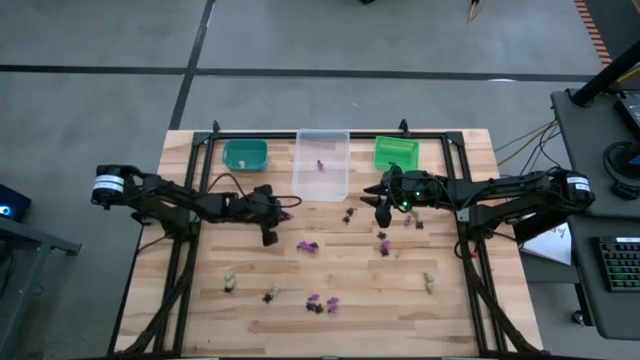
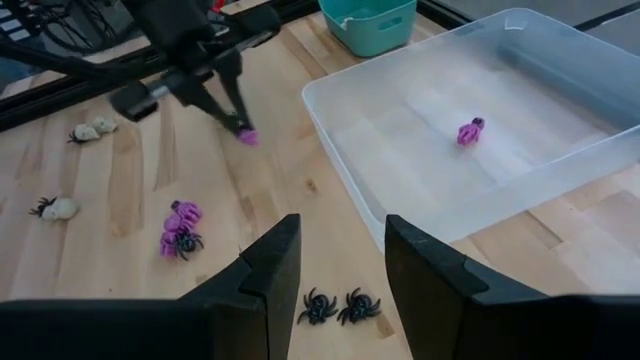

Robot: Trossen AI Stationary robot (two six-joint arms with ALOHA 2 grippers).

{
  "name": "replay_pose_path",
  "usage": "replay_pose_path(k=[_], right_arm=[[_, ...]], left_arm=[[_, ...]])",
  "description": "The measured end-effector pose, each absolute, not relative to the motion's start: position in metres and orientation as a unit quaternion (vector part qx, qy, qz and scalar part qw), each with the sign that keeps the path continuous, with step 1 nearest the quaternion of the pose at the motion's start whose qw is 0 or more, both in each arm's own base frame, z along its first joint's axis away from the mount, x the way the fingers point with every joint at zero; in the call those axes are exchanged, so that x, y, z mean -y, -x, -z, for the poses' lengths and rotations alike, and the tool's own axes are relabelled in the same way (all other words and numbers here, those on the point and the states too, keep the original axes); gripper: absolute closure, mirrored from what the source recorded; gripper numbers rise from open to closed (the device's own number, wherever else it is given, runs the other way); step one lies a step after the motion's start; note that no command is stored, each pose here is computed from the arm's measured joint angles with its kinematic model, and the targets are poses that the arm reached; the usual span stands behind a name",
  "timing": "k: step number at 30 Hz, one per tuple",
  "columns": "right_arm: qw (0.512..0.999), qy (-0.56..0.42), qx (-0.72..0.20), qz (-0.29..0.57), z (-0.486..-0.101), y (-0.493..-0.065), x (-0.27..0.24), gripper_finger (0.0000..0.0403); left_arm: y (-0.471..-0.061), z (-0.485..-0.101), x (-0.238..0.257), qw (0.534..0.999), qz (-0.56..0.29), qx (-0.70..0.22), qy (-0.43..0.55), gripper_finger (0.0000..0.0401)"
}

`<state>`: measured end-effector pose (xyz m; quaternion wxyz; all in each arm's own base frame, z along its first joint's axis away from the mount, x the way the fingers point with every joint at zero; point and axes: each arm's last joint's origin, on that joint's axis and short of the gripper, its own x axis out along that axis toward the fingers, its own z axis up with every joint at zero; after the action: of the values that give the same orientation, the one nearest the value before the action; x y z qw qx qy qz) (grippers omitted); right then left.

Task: Sort Halloween decoration
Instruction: Put the violet skeleton toy into the transparent bin

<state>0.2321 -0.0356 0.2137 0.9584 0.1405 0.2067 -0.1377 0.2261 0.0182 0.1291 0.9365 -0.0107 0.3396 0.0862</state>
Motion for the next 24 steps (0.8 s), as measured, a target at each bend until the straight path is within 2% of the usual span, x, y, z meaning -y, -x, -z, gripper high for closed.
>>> replay_pose_path(k=[8, 14, 19, 24], right_arm=[[0.958, -0.14, -0.207, 0.138, -0.214, -0.232, 0.036, 0.0268], [0.958, -0.141, -0.207, 0.138, -0.214, -0.232, 0.036, 0.0268], [0.957, -0.146, -0.207, 0.139, -0.213, -0.232, 0.036, 0.0268], [0.957, -0.146, -0.207, 0.139, -0.213, -0.232, 0.036, 0.0268]], left_arm=[[-0.239, -0.169, -0.018, 0.957, -0.071, -0.279, 0.029, 0.0389], [-0.261, -0.209, -0.022, 0.972, -0.068, -0.223, -0.013, 0.0389], [-0.283, -0.234, -0.035, 0.967, -0.079, -0.225, -0.085, 0.0389], [-0.302, -0.24, -0.067, 0.95, -0.105, -0.262, -0.132, 0.0389]])
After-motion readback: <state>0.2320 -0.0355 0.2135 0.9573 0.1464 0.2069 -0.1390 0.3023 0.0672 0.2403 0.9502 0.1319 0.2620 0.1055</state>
